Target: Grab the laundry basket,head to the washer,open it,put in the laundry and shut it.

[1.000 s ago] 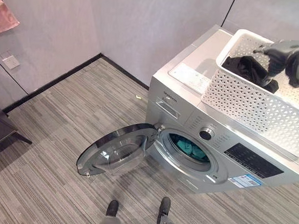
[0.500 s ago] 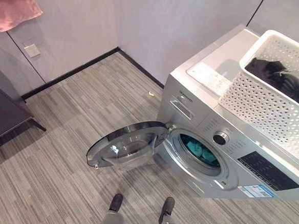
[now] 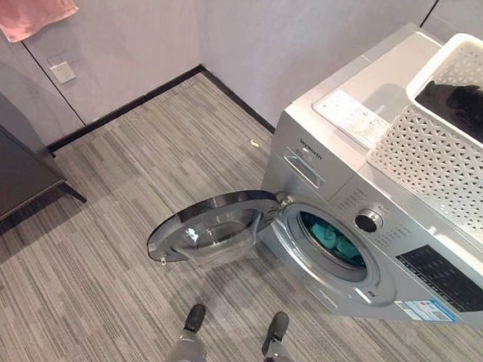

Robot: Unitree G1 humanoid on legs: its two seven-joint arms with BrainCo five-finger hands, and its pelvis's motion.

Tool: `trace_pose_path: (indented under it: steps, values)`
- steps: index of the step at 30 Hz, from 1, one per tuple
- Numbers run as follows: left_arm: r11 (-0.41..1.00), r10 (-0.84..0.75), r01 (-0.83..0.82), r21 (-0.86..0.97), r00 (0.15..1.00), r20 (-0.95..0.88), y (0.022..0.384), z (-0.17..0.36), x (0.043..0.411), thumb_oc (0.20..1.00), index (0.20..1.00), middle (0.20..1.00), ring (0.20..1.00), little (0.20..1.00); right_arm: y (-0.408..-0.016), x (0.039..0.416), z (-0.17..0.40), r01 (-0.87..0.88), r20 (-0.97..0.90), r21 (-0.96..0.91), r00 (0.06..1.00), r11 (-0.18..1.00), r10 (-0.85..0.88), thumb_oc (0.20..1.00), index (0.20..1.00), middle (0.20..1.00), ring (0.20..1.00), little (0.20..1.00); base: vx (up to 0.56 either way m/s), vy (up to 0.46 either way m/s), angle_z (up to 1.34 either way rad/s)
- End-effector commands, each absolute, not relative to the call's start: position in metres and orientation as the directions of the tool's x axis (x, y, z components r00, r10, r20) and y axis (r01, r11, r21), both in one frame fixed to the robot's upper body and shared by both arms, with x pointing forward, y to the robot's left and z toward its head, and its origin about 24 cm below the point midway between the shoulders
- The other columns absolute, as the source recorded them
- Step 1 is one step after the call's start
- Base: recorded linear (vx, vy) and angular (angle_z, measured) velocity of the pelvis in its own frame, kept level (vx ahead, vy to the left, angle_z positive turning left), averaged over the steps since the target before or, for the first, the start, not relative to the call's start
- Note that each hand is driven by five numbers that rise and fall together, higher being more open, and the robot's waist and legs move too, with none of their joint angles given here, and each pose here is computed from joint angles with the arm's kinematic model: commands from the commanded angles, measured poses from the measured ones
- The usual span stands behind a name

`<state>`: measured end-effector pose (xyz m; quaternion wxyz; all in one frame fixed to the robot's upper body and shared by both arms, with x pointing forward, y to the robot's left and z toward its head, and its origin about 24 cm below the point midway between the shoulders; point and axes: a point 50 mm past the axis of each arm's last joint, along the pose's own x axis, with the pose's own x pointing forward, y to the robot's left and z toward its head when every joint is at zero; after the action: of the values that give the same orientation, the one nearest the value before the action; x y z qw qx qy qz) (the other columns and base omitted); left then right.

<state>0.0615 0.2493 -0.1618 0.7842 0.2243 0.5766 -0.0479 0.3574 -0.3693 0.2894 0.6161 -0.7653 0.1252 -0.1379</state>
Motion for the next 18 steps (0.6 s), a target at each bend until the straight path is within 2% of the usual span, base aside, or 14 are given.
trace_pose_path:
  steps: [1,6,7,8,9,10,11,18]
  values:
    - [0.859,0.206,0.367,0.357,0.392,-0.897,0.266,-0.153,0.081,1.0,1.0,1.0,1.0,1.0,-0.36,0.365,0.286,0.011,0.048,-0.994,0.939,-0.111,-0.34,1.0,1.0,1.0,1.0,1.0,0.02,-0.032,0.06]
    - [0.854,0.199,0.383,0.352,0.386,-0.901,0.266,-0.153,0.079,1.0,1.0,1.0,1.0,1.0,-0.363,0.364,0.271,0.01,0.004,-1.0,0.939,0.015,-0.344,1.0,1.0,1.0,1.0,1.0,0.02,-0.017,0.02]
    - [0.851,0.198,0.389,0.352,0.383,-0.902,0.266,-0.153,0.079,1.0,1.0,1.0,1.0,1.0,-0.363,0.364,0.271,0.008,-0.001,-1.0,0.938,0.025,-0.347,0.925,0.925,0.925,0.925,0.925,0.0,0.0,0.0]
    - [0.849,0.195,0.395,0.35,0.382,-0.903,0.266,-0.153,0.078,1.0,1.0,1.0,1.0,1.0,-0.363,0.365,0.269,0.007,-0.007,-0.999,0.936,0.037,-0.352,0.925,0.925,0.925,0.925,0.925,0.0,0.0,0.0]
    - [0.848,0.194,0.398,0.349,0.38,-0.904,0.266,-0.153,0.078,1.0,1.0,1.0,1.0,1.0,-0.363,0.365,0.267,0.016,-0.005,-0.998,0.933,0.055,-0.361,0.504,0.504,0.504,0.504,0.504,0.03,-0.022,0.0]
    - [0.846,0.193,0.404,0.348,0.376,-0.906,0.265,-0.154,0.078,1.0,1.0,1.0,1.0,1.0,-0.365,0.365,0.262,0.012,-0.021,-0.996,0.927,0.084,-0.376,0.31,0.31,0.31,0.31,0.31,0.0,0.0,0.0]
    - [0.844,0.193,0.408,0.348,0.375,-0.907,0.264,-0.154,0.078,1.0,1.0,1.0,1.0,1.0,-0.365,0.365,0.261,0.011,-0.024,-0.996,0.927,0.09,-0.375,0.2,0.2,0.2,0.2,0.2,0.0,0.0,0.0]
    - [0.826,0.184,0.444,0.346,0.369,-0.911,0.262,-0.155,0.079,1.0,1.0,1.0,1.0,1.0,-0.362,0.368,0.254,0.009,-0.045,-0.991,0.919,0.137,-0.392,0.2,0.2,0.2,0.2,0.2,0.0,0.0,0.0]
